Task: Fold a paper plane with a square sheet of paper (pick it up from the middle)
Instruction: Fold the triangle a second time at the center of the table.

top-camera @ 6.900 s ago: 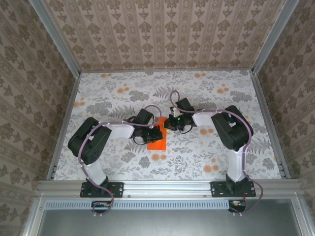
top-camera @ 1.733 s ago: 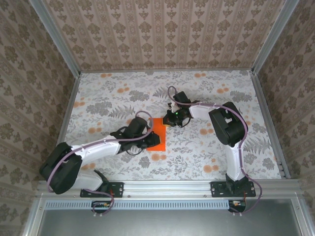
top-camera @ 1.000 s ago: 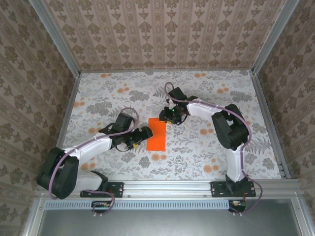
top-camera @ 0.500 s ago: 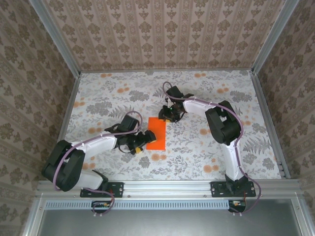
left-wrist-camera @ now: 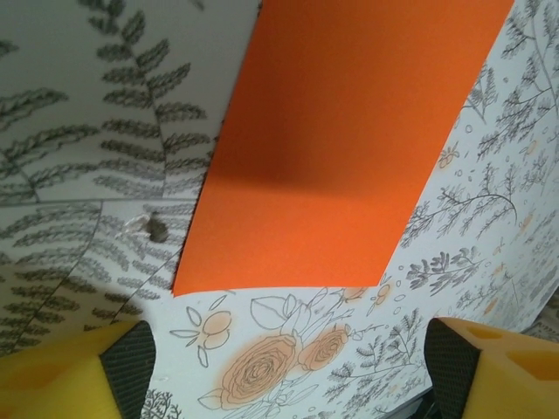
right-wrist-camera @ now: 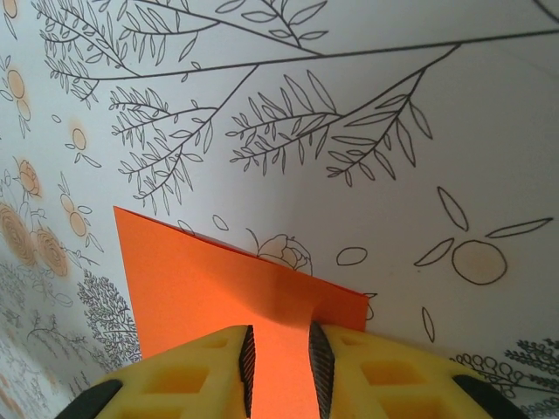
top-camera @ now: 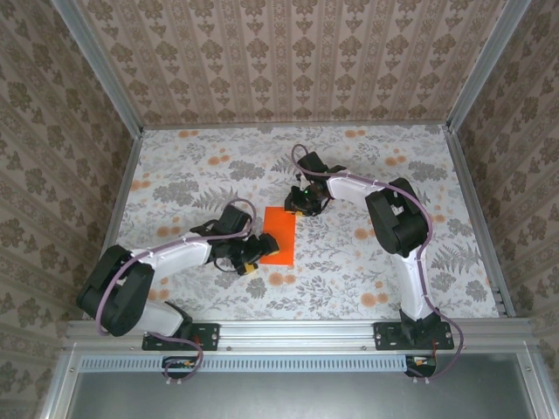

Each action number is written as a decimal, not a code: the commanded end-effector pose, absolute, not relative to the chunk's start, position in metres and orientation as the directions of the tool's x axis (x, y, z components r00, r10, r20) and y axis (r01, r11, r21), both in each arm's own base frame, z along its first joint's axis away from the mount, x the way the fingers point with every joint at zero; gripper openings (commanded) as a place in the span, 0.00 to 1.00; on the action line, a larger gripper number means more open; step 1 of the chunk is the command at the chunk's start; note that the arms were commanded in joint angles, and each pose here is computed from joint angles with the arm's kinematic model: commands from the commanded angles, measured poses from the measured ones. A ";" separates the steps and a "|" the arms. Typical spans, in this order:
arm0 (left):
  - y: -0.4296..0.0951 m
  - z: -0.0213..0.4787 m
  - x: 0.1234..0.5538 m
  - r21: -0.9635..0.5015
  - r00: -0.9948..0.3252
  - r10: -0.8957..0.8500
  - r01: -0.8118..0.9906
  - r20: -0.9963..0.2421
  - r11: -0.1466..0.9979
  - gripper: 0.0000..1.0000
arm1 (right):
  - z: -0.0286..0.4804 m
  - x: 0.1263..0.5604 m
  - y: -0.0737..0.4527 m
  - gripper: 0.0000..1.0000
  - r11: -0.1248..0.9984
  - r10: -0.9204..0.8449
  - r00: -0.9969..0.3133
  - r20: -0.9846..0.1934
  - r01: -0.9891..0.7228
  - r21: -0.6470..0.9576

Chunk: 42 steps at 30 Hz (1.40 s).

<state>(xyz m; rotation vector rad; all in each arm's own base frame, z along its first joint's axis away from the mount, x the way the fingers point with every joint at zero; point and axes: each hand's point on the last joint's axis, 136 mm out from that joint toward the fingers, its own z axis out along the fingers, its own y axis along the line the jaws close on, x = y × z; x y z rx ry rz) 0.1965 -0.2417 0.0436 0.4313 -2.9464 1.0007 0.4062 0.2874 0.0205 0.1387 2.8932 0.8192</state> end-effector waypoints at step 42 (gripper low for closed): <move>-0.258 0.050 0.223 -0.629 -0.974 -0.228 -0.183 0.009 0.756 0.73 | -0.025 0.381 0.268 0.26 0.888 0.136 -0.991 0.013 0.127 0.442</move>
